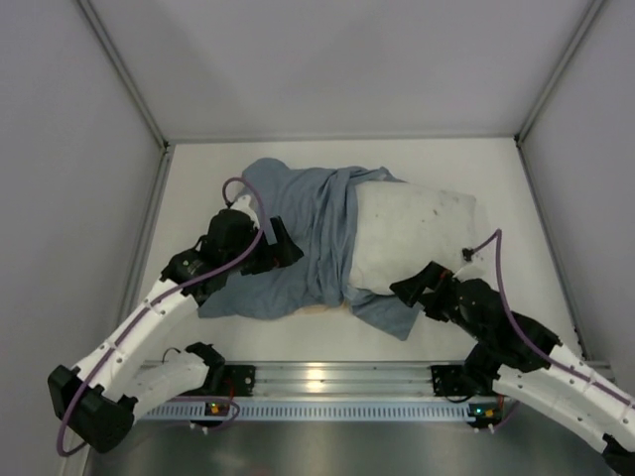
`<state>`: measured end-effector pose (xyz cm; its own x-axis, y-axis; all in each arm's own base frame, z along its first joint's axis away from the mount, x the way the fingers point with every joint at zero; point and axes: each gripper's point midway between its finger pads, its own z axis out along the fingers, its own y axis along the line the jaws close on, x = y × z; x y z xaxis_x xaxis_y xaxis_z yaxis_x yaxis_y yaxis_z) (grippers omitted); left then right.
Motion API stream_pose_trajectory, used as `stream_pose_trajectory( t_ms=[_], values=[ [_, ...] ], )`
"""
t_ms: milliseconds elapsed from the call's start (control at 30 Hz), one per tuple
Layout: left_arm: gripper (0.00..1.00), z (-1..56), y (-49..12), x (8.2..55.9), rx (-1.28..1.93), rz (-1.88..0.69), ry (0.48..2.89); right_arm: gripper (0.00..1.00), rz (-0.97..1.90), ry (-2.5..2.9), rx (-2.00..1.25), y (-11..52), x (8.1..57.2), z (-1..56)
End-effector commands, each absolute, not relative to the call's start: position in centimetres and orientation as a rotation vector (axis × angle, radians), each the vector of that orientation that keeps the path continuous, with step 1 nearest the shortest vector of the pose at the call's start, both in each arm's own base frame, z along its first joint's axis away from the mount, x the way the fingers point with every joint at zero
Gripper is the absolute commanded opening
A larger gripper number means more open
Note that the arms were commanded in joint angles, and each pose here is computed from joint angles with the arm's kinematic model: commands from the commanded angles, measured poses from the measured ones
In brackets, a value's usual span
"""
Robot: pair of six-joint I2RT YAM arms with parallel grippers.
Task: Remove the pillowcase from the pillow
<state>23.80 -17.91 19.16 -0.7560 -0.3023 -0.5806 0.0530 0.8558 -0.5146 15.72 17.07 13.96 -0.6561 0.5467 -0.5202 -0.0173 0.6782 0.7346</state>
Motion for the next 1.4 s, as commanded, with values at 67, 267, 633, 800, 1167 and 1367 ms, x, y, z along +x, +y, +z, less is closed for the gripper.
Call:
stream_pose_trajectory(
  t_ms=[67, 267, 633, 800, 1167, 1367],
  values=[
    [0.99, 18.0, -20.4, 21.5, -0.094, -0.785, 2.424, 0.99, 0.548, 2.032, 0.464, 9.5, 16.7, 21.5],
    [0.99, 17.1, -24.9, 21.7, 0.034, -0.666, 2.470, 1.00, 0.287, 2.086, 0.501, 6.4, 16.6, 22.0],
    [0.99, 16.7, -28.0, 24.7, 0.038, -0.559, 2.445, 0.99, 0.361, 2.084, 0.524, 5.4, 15.0, 20.3],
    [0.99, 14.7, -30.3, 26.3, 0.081, -0.579, 2.444, 0.99, 0.469, 2.112, 0.539, 6.7, 14.3, 19.7],
    [0.00, 16.7, -24.8, 27.3, -0.044, -0.477, 2.356, 0.99, 0.674, 2.179, 0.457, 10.9, 13.9, 18.0],
    [0.00, 20.7, -22.2, 27.8, -0.050, -0.438, 2.302, 0.99, 0.718, 2.229, 0.462, 12.6, 13.9, 14.9]
  ],
)
